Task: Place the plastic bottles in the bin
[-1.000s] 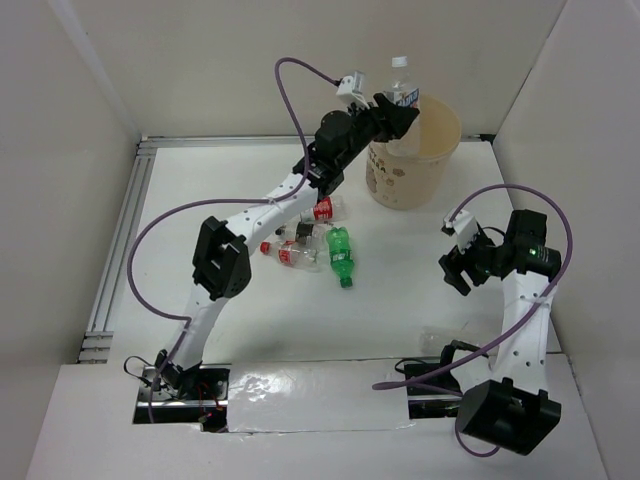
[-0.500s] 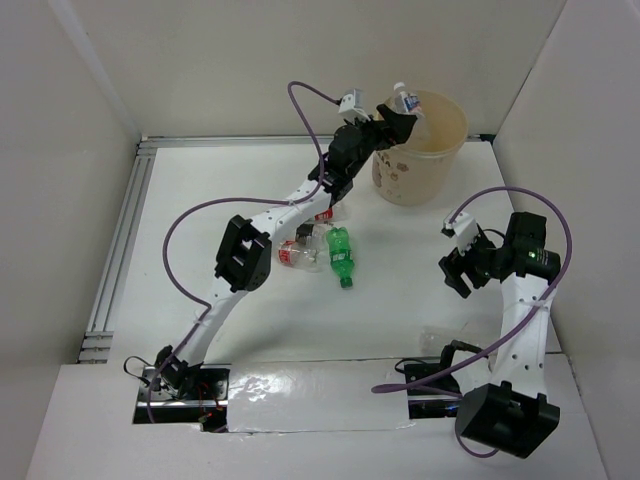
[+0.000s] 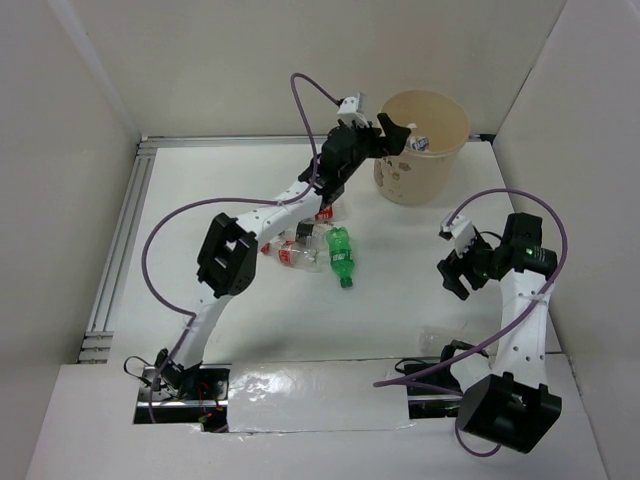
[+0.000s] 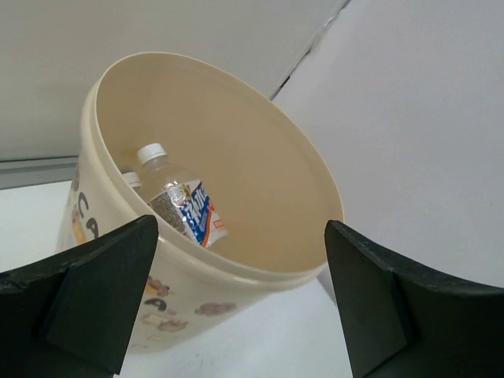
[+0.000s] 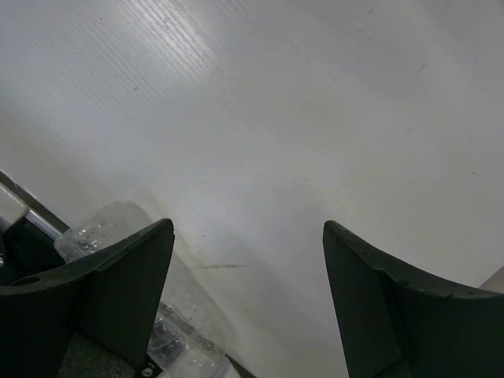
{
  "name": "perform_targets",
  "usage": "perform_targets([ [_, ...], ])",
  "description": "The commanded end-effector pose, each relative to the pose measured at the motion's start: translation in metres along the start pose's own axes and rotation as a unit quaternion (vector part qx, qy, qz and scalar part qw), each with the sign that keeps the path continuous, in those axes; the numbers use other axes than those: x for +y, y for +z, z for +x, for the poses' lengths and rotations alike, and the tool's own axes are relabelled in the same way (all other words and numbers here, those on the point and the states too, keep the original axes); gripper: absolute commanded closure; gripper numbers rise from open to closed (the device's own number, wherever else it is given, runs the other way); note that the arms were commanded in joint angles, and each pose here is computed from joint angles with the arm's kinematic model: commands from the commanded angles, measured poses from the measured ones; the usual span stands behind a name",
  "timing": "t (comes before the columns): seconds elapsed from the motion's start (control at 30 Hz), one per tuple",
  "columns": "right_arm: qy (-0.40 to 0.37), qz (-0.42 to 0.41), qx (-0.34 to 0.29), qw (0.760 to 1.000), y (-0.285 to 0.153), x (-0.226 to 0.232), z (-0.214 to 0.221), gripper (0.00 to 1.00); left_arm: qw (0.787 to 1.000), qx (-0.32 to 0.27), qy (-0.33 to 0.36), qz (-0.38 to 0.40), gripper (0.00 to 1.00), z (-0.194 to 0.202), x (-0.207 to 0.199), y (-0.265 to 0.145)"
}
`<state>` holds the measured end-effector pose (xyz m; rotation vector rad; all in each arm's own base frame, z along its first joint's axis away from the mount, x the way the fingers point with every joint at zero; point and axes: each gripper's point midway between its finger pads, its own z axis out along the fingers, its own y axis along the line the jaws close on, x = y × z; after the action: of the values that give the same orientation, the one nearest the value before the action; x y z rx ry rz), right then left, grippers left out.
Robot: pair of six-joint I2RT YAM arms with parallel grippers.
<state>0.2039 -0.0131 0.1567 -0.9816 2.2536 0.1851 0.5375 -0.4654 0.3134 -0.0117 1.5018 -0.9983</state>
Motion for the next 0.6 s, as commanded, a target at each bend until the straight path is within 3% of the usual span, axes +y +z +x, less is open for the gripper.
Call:
perform_targets([
  [0.0, -0.073, -0.007, -0.012, 0.997, -0.001, -0.004, -0.006, 0.17, 0.996, -0.044, 0.045, 0.057, 0.00, -0.070, -0.056, -0.025],
  [0.1, -0.124, -0.054, -0.002, 0.991, -0.003, 0.010, -0.001, 0.17, 0.994, -0.029, 0.087, 0.061, 0.00, -0.088, -0.065, -0.062],
  [0.2, -0.123, -0.043, -0.019, 0.991, 0.003, 0.001, -0.006, 0.17, 0.991, 0.003, 0.124, 0.047, 0.00, -0.086, -0.061, -0.110],
  [0.27, -0.096, -0.012, -0.047, 0.994, 0.005, -0.011, -0.019, 0.18, 0.987, 0.055, 0.148, 0.017, 0.00, -0.050, -0.033, -0.140],
  [0.3, -0.104, 0.019, -0.087, 0.991, 0.000, -0.022, -0.038, 0.18, 0.988, 0.048, 0.148, 0.019, 0.00, -0.063, -0.043, -0.160],
  [0.33, -0.118, 0.026, -0.111, 0.987, -0.002, -0.023, -0.049, 0.18, 0.984, 0.094, 0.152, -0.004, 0.00, -0.033, -0.019, -0.180],
  [0.43, -0.207, 0.041, -0.224, 0.952, -0.023, -0.034, -0.109, 0.18, 0.982, 0.127, 0.143, 0.000, 0.00, -0.018, -0.025, -0.241],
  [0.57, -0.274, 0.058, -0.293, 0.914, -0.048, -0.047, -0.156, 0.17, 0.976, 0.172, 0.137, -0.014, 0.00, 0.019, -0.012, -0.292],
])
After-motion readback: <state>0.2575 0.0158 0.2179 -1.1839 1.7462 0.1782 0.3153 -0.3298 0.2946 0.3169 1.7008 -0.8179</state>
